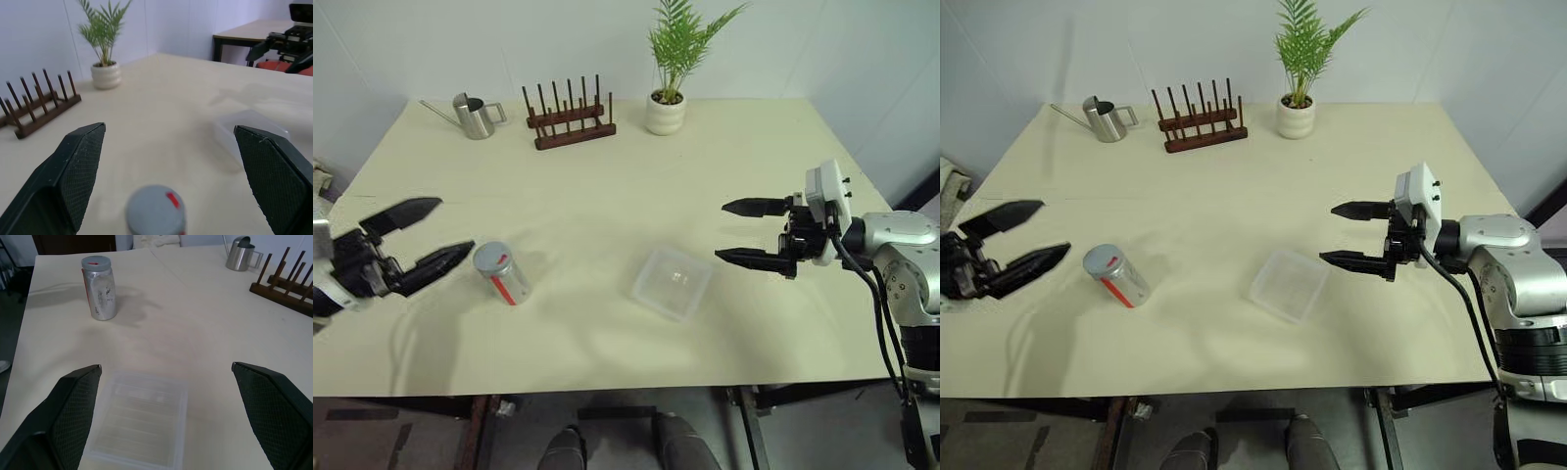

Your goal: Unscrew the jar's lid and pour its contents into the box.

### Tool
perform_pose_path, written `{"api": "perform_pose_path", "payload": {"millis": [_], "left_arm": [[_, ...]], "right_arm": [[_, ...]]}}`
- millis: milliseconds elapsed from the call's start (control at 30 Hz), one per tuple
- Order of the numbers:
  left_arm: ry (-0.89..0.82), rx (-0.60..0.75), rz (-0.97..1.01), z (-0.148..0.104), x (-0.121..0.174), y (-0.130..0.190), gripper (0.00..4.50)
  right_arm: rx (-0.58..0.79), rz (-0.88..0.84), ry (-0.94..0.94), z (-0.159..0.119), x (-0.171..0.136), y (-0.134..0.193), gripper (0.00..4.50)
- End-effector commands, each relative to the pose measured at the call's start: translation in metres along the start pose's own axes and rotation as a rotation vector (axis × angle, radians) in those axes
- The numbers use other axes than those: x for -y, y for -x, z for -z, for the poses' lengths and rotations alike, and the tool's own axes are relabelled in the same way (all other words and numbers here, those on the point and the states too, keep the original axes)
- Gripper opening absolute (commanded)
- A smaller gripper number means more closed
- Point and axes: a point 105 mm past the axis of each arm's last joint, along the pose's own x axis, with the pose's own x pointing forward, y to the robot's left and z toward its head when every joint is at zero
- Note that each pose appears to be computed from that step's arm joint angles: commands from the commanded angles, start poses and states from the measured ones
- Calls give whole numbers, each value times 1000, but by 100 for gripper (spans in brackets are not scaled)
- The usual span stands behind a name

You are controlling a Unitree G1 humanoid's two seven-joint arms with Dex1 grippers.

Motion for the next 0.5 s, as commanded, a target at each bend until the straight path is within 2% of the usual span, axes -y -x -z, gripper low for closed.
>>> {"api": "perform_pose_path", "payload": {"millis": [33,133,300,500], "left_arm": [[-84,34,-98,-9,12,0,449],[-53,148,-238,-7,27,-6,449],[-11,115,-386,15,48,-9,449],[42,99,-593,34,56,-8,449]], "right_arm": [[17,-49,39,-5,-1,-3,450],[45,-80,23,-1,4,-7,450],[47,-128,22,3,7,-18,450],[76,-159,18,2,9,-29,450]]}}
